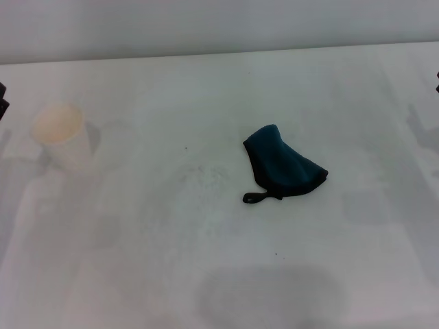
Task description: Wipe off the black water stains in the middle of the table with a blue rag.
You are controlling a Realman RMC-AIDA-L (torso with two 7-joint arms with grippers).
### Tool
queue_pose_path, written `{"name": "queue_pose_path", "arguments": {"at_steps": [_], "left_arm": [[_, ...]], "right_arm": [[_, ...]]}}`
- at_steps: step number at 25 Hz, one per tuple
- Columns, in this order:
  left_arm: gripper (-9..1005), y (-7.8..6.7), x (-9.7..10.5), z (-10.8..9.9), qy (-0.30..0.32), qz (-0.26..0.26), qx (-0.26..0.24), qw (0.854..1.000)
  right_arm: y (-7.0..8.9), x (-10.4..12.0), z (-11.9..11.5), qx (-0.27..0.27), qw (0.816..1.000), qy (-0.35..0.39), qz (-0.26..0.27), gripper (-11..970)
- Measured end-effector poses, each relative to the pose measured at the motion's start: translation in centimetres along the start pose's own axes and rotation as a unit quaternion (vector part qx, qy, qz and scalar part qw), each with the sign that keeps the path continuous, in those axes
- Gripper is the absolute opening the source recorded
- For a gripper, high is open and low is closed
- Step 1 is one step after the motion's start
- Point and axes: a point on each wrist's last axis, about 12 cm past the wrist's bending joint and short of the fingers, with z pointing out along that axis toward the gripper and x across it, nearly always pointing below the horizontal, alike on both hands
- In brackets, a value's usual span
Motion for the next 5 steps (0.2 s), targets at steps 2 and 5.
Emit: {"name": "queue_pose_path", "arguments": {"at_steps": [2,5], "left_arm": [[888,-0.07,0.01,0.07,-0.001,-0.001,0.0,1.0],[887,-0.4,0.08,0.22,-0.003,-0.008,0.002,1.0]], "right_arm": [[-0.08,-0.04,0.01,0.001,1.0,-0.001,-0.001,785],[-0.35,-0.21,0.0,0.003,1.0,-0.004,-0.005,785]]}}
